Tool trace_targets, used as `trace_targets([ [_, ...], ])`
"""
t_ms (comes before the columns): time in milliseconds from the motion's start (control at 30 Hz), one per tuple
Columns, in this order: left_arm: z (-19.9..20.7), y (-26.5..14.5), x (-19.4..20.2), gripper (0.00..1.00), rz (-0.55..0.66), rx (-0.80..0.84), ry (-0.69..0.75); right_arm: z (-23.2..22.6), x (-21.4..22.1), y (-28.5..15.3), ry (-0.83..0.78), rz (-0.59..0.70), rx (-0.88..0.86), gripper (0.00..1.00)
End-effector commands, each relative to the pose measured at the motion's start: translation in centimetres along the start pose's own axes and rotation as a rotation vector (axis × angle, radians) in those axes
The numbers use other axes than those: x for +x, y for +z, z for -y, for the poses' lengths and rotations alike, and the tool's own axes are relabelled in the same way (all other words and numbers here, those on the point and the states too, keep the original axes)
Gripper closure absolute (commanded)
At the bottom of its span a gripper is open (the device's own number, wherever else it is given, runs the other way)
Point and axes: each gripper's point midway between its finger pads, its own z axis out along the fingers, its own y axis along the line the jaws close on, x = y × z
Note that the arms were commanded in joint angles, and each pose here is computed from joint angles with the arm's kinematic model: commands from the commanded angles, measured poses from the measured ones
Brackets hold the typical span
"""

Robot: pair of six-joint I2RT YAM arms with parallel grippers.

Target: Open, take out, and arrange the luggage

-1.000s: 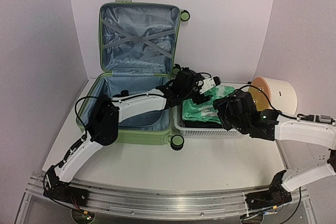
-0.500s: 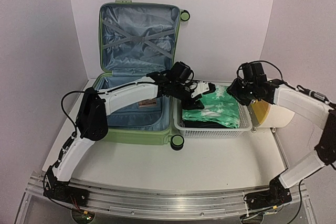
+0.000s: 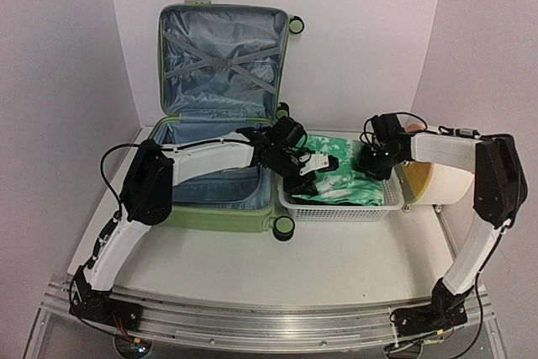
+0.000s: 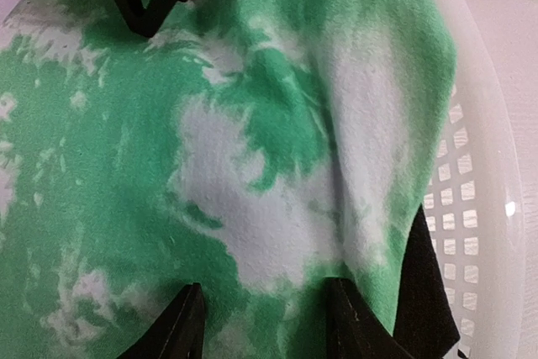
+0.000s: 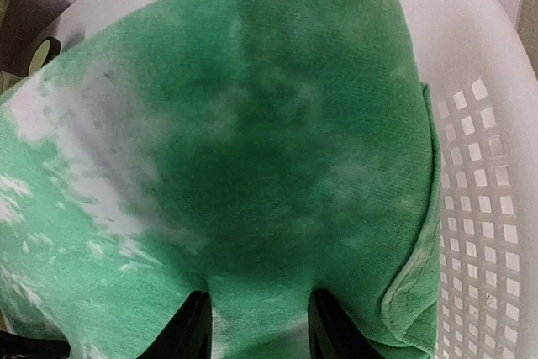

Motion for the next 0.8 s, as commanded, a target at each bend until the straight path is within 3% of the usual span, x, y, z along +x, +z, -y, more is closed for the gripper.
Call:
trace_targets([
  [0, 3.8, -2.1, 1.0, 0.54, -0.071, 0.171, 0.000, 1.2, -2.3, -0.5, -0.057, 0.056, 0.066, 0.57],
  [200, 2.3, -4.5, -2.2, 0.44, 0.003, 0.154, -0.003, -1.3, -6.8, -3.9, -0.139, 0.160, 0.039, 0.54],
  [367, -1.0, -8.4, -6.3, 0.30, 0.126, 0.080, -0.056, -4.9, -7.0, -5.7, -0.258, 0.120, -0.111, 0.49],
  [467, -2.4, -11.1, -6.8, 0.24, 0.160, 0.080, -0.105, -8.7, -4.0, -8.0, -0.495, 0.076, -0.306, 0.43],
  [600, -4.5, -14.8, -5.3, 0.21, 0.190, 0.088, -0.189, -10.7, 3.9, -10.9, -0.955, 0.052, -0.484, 0.38],
  [767, -3.8, -15.9, 0.9, 0.23, 0.026, 0.093, -0.197, -10.3, 11.8, -13.6, -1.304, 0.063, -0.599, 0.30],
])
